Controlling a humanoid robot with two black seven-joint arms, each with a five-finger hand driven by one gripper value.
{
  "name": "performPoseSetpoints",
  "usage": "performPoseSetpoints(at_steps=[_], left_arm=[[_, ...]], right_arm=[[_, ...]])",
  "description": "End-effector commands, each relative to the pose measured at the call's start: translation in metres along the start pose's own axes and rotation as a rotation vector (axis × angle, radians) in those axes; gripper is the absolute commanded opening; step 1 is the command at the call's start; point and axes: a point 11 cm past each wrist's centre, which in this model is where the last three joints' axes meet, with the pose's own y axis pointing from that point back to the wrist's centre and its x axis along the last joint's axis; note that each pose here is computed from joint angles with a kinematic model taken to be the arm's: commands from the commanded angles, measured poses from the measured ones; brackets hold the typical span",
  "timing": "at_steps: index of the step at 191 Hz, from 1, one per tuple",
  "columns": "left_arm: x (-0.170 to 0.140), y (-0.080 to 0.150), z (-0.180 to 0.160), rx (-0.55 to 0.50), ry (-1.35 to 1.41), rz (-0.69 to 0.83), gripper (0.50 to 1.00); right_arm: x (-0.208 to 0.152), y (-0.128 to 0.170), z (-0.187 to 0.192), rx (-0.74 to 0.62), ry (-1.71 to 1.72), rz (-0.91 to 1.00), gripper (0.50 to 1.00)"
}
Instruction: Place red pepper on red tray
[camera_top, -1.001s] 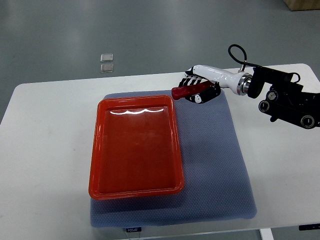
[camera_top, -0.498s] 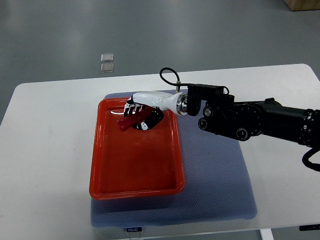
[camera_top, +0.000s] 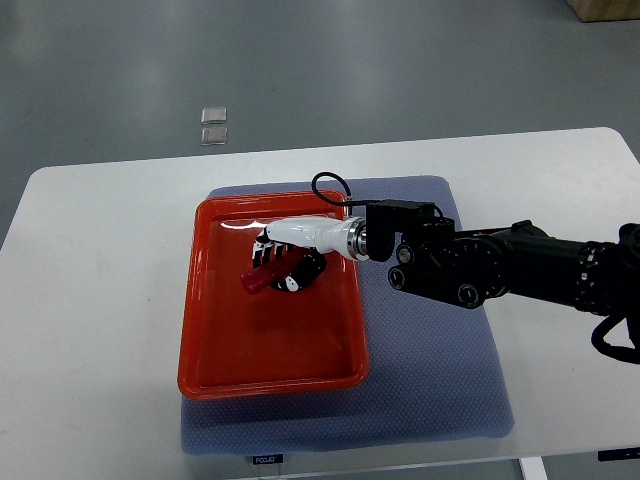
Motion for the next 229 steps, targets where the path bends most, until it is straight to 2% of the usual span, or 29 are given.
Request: performPoseSetpoints(at_steps=[1,85,92,104,119,156,199,229], left_arm=[[0.000,0.000,0.000,0.000,0.000,0.002,1.000],[0.000,0.000,0.000,0.000,0.000,0.000,1.000],[0.000,0.000,0.000,-0.001,0.001,0.000,1.000],[0.000,0.000,0.000,-0.001,0.001,0.000,1.000],[0.000,0.000,0.000,-0.001,0.001,0.000,1.000],[0.000,0.000,0.000,-0.001,0.001,0.000,1.000],[0.000,0.000,0.000,0.000,0.002,0.002,1.000],[0.000,0.000,0.000,0.000,0.002,0.002,1.000]], right_arm=[[-0.003,0.000,0.001,-0.002,-0.005,0.000,0.500],[-0.004,0.000,0.002,-0.001,-0.012,0.023,0.500],[-0.004,0.000,0.002,-0.001,-0.014,0.023,0.555],[-0.004,0.000,0.002,-0.001,-0.017,0.024,0.574],[-0.003,0.000,0.002,0.000,-0.025,0.028,0.643],[-0.002,0.000,0.002,0.000,-0.040,0.030,0.750],[0.000,0.000,0.000,0.004,-0.045,0.035,0.823],[0.015,-0.001,-0.005,0.024,-0.118,0.088,0.823]])
